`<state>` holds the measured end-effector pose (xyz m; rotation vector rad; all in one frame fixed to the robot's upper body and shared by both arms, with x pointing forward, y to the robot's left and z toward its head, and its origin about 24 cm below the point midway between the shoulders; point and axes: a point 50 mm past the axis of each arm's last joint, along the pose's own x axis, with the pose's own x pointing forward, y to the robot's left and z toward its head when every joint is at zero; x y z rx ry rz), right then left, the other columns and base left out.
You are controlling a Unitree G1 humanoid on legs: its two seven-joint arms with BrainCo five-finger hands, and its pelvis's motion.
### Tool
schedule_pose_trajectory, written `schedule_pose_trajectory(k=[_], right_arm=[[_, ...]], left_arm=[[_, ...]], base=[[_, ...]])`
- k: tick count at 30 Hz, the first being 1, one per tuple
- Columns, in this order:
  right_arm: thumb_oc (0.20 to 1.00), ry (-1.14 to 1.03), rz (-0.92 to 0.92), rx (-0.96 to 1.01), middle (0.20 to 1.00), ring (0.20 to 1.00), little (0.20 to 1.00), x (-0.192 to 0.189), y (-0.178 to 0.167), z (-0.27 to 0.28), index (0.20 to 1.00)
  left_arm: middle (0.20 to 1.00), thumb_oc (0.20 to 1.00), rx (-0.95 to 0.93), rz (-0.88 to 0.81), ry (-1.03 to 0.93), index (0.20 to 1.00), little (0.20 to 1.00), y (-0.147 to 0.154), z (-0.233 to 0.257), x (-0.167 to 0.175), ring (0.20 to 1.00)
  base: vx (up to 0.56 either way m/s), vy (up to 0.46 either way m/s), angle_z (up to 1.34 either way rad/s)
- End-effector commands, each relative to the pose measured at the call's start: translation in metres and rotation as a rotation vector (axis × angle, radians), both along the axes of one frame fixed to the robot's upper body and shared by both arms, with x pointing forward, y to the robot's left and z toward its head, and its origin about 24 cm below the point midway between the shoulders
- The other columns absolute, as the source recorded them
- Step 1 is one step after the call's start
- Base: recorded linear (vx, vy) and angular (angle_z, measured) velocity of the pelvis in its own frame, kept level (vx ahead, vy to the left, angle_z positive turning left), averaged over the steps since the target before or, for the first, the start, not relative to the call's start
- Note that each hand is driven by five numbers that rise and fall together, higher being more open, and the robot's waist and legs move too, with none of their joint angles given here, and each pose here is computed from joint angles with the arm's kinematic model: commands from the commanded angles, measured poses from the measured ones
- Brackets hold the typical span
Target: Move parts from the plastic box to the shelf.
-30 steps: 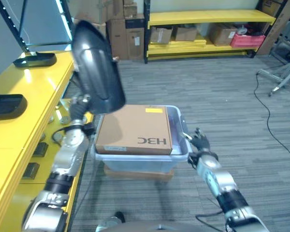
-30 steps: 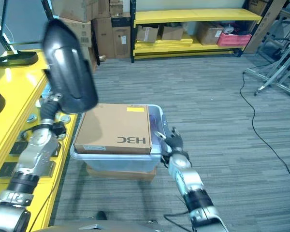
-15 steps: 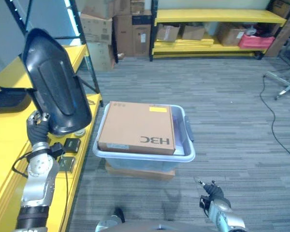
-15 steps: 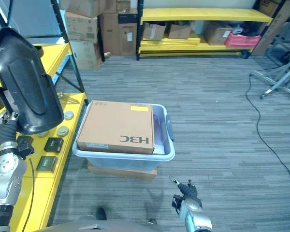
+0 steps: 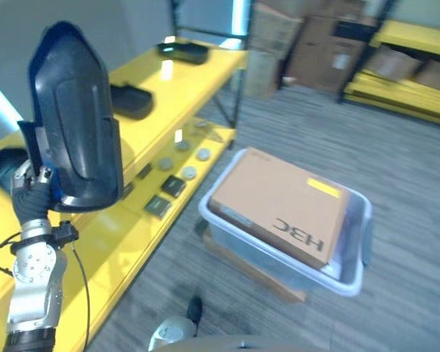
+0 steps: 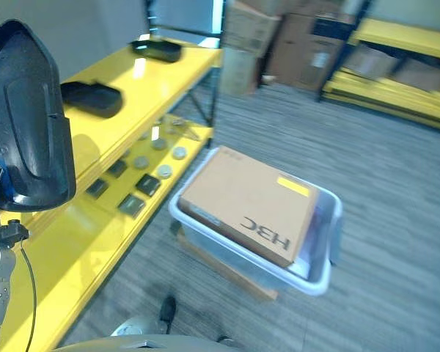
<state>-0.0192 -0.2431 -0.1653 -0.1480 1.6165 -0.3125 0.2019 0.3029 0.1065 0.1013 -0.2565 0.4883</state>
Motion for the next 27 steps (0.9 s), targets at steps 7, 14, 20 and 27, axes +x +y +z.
schedule_pose_trajectory(k=[7,14,20,27], right_arm=[[1.0,-0.067,0.137,0.131,1.0,1.0,1.0,0.032,0.006,-0.004,1.0],[1.0,-0.032,0.17,0.115,1.0,1.0,1.0,0.027,0.014,-0.006,1.0],[1.0,-0.019,0.187,0.103,1.0,1.0,1.0,0.031,0.01,-0.007,1.0],[1.0,-0.063,0.183,0.117,1.0,1.0,1.0,0.046,0.009,-0.005,1.0]], left_arm=[[0.2,0.2,0.046,-0.044,-0.247,0.2,0.2,0.001,0.049,-0.005,0.2],[0.2,0.2,0.05,-0.02,-0.233,0.2,0.2,-0.015,0.044,0.004,0.2],[0.2,0.2,0.059,-0.039,-0.209,0.2,0.2,-0.017,0.045,0.01,0.2],[0.2,0.2,0.081,-0.065,-0.175,0.2,0.2,-0.005,0.041,0.006,0.2]], base=[[-0.11,-0.122,0.59],[-0.03,0.102,1.22],[0.14,0.188,0.7],[0.23,0.257,0.13]])
